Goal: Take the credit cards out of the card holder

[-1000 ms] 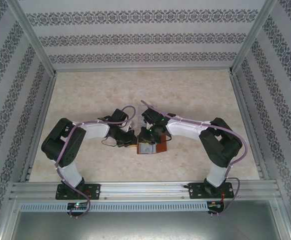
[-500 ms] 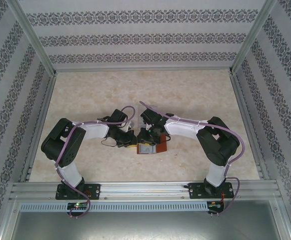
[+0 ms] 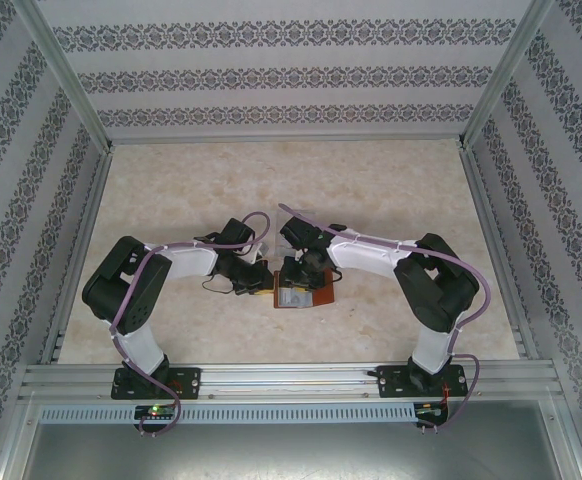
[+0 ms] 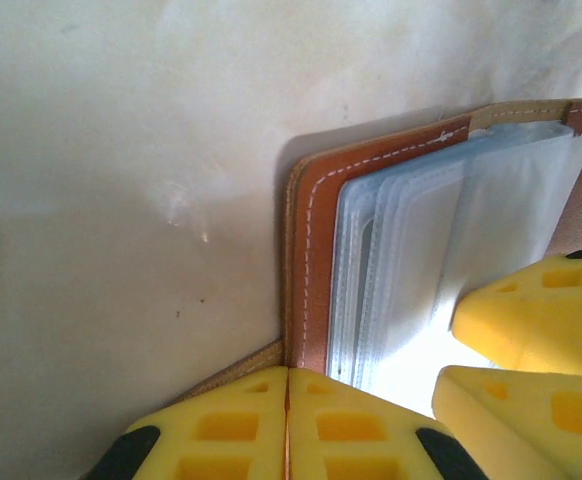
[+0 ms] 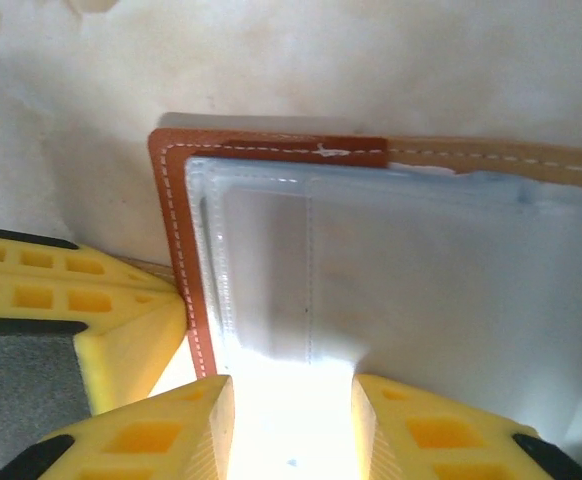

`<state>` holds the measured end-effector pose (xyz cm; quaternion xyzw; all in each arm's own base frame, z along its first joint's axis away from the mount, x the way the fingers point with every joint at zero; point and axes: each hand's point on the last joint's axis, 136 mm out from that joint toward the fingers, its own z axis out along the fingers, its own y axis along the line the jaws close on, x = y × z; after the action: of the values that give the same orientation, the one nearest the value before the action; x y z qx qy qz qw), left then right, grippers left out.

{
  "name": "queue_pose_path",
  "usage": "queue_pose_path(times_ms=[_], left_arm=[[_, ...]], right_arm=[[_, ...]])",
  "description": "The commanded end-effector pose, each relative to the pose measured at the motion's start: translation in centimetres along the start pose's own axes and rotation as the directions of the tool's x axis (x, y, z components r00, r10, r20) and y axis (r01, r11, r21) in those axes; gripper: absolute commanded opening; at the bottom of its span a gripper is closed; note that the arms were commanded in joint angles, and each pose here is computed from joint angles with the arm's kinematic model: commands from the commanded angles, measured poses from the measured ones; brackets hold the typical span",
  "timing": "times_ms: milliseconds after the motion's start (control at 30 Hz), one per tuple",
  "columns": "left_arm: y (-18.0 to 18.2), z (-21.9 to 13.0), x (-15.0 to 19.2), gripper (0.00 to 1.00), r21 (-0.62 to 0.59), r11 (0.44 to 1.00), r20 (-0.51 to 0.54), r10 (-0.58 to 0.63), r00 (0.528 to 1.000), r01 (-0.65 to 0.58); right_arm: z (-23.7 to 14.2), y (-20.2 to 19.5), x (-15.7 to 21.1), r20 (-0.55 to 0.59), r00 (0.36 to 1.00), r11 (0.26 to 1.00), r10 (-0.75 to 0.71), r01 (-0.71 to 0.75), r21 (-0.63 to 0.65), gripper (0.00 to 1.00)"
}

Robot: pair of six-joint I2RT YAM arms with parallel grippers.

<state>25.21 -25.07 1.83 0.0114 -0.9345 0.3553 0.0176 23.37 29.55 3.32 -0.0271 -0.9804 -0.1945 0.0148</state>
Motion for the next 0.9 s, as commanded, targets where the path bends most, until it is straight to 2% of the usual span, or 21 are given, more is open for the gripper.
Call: queue_pose_path(times_ms=[0,533,867], left_arm=[[1.9,0.1,1.1,0.08,-0.052,0.998,-0.023,-0.048,0.999,0.047],[1.9,-0.1,1.0,0.08,-0.049,0.998,-0.021,-0.047,0.999,0.046],[1.8,0.0,0.9,0.08,-0.046,0.998,-0.025,-0.048,0.999,0.046]], right_arm=[[-0.3,-1.3,0.2,0.007,1.0,0.996,-0.006,0.006,0.09,0.37],[-2.2,-3.7,-0.1,0.042,0.998,0.958,-0.043,0.029,0.285,0.47],[-3.4,-4.4,-0.1,0.06,0.996,0.943,-0.059,0.035,0.331,0.45]])
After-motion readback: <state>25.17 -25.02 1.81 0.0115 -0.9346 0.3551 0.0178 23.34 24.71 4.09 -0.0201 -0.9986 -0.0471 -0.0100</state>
